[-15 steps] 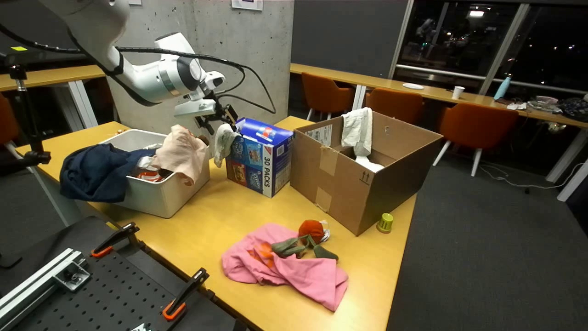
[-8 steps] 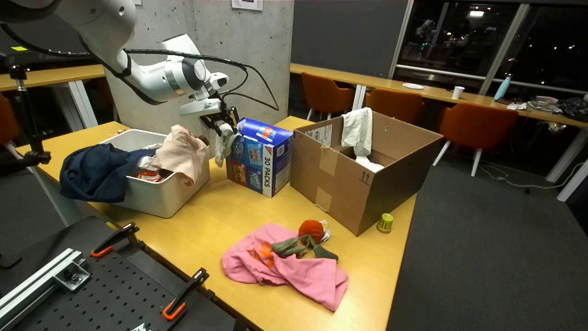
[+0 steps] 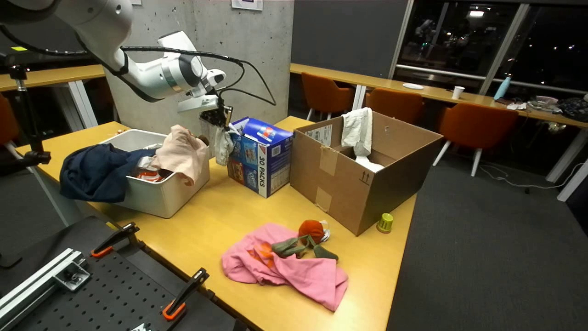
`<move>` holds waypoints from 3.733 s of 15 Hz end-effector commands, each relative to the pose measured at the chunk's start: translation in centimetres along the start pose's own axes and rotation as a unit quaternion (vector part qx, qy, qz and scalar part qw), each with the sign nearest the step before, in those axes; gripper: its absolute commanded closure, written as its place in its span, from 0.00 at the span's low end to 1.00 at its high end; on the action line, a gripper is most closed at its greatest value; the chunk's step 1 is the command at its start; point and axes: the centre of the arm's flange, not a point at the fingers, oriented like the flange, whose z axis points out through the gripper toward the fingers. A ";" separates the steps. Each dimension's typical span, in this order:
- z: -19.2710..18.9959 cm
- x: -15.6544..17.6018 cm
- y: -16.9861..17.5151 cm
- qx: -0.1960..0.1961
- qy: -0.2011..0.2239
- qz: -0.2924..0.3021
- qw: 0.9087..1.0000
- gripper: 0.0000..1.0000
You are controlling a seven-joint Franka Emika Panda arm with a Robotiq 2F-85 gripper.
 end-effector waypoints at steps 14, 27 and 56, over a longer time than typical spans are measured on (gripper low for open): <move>-14.4 -10.9 6.3 -0.084 0.079 0.103 0.988 0.98; -12.1 -33.0 22.8 -0.047 0.097 0.288 0.951 0.98; -8.1 -23.2 26.9 0.016 0.092 0.260 0.961 0.98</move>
